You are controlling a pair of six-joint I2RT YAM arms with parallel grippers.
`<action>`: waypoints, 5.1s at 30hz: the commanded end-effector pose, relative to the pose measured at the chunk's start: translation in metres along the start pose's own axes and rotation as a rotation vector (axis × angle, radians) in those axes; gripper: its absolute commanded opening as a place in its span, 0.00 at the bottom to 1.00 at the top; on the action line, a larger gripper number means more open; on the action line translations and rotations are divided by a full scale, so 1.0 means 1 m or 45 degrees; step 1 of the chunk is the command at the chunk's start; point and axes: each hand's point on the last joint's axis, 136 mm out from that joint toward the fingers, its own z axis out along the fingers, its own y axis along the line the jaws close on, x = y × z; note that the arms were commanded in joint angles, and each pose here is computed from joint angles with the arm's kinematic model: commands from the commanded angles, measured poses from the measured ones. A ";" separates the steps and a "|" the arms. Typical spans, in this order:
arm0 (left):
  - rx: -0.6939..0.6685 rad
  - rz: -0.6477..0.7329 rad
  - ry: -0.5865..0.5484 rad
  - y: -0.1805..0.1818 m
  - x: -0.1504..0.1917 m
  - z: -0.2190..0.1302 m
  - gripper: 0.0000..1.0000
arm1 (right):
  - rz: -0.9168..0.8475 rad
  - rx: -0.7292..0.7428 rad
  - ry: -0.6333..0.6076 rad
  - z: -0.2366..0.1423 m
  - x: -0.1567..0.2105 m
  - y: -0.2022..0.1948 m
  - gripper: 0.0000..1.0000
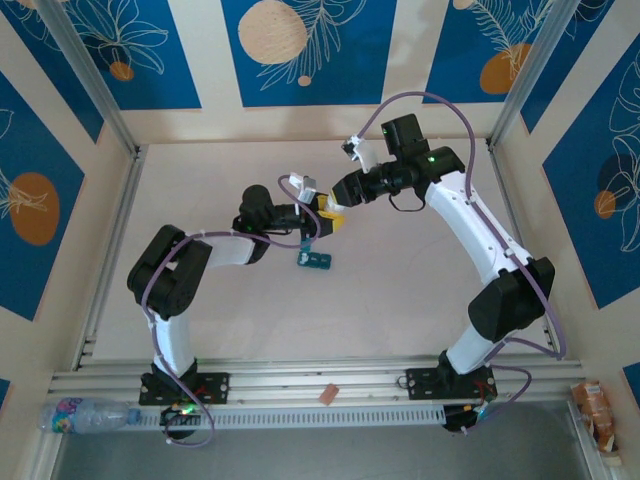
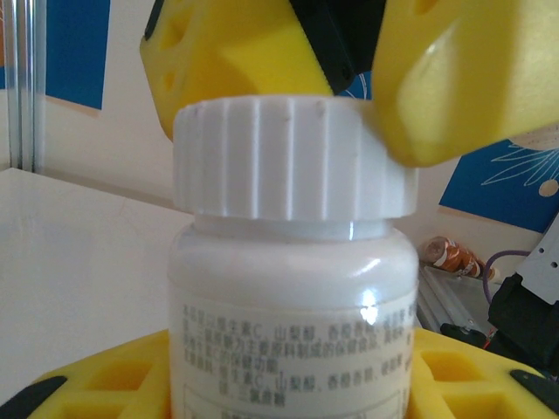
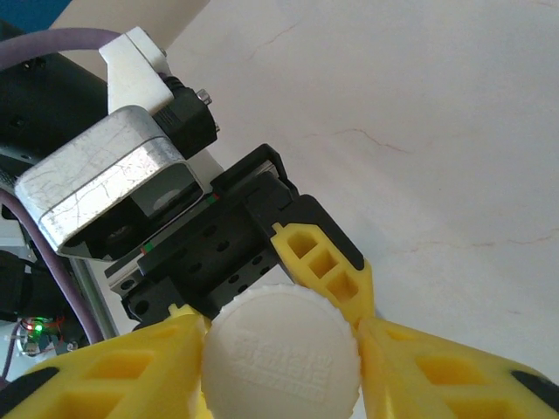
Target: Sort the pills into containers
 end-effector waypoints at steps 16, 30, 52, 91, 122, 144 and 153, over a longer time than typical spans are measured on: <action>0.056 0.150 -0.069 -0.017 -0.035 0.005 0.00 | 0.666 0.458 -0.022 0.037 0.045 -0.020 0.37; 0.056 0.148 -0.063 -0.018 -0.031 0.004 0.00 | 0.466 0.254 -0.250 -0.036 -0.022 0.002 0.62; 0.073 0.145 -0.058 -0.019 -0.032 0.010 0.00 | 0.040 0.010 -0.077 -0.019 -0.006 0.013 0.76; 0.063 0.147 -0.051 -0.018 -0.028 0.011 0.00 | 0.476 0.311 -0.067 0.028 0.035 -0.007 0.27; -0.408 0.064 0.032 -0.015 -0.001 -0.040 1.00 | 0.601 0.375 -0.327 -0.074 0.009 -0.032 0.26; -0.825 0.084 0.250 0.011 -0.010 -0.076 1.00 | 0.634 0.765 -0.338 -0.039 0.067 -0.142 0.26; -0.949 0.098 0.221 0.031 -0.014 -0.083 1.00 | 0.640 0.968 -0.252 -0.010 0.089 -0.174 0.26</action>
